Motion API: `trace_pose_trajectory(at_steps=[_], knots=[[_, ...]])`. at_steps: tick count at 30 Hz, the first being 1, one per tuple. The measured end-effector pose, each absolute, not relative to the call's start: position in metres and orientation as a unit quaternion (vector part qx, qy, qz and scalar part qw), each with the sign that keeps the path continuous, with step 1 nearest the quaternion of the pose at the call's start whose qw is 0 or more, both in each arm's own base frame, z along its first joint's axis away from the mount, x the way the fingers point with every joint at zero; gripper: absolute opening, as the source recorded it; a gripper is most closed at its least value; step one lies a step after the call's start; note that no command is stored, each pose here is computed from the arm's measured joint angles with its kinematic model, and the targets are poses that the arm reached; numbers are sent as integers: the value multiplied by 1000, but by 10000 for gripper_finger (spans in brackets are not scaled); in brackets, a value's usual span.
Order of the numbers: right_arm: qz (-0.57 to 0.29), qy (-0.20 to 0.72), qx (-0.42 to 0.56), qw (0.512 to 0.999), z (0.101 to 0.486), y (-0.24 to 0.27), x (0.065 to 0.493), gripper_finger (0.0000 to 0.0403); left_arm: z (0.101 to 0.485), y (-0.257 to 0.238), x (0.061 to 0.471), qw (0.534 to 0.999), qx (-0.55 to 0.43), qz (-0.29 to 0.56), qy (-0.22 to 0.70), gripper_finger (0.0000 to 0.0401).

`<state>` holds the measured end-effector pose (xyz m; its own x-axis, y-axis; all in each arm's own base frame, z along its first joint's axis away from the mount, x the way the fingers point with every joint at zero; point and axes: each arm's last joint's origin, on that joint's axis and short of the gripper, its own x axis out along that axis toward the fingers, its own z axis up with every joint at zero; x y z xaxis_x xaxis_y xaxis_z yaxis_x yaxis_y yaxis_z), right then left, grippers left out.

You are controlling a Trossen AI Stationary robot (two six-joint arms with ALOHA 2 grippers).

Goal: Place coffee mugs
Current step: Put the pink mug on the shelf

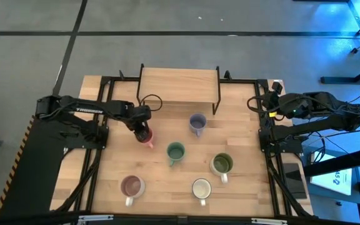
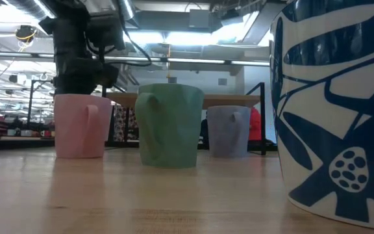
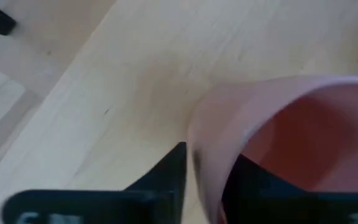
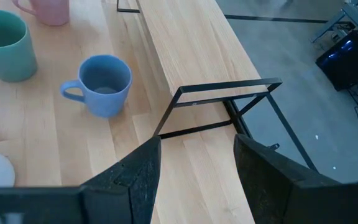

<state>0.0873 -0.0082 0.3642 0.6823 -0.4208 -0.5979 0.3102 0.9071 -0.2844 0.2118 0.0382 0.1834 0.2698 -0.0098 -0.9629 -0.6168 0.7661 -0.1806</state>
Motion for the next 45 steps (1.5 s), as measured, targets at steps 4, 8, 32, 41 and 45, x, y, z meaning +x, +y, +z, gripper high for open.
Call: trace_pose_trajectory(at_steps=[4, 8, 32, 41, 45], knots=[[-198, 346, -86, 913, 364, -8, 87, 193, 180, 38, 213, 742, -275, 204, 576, 15], [-198, 346, -87, 913, 364, -8, 87, 193, 181, 39, 213, 742, -280, 215, 570, 14], [-201, 346, -89, 912, 364, -8, 87, 193, 239, 30, 236, 754, -346, 225, 512, 14], [-201, 346, -89, 912, 364, -8, 87, 193, 297, 32, 242, 776, -339, 230, 479, 14], [-201, 346, -89, 912, 364, -8, 87, 193, 319, 37, 239, 782, -327, 261, 462, 14]])
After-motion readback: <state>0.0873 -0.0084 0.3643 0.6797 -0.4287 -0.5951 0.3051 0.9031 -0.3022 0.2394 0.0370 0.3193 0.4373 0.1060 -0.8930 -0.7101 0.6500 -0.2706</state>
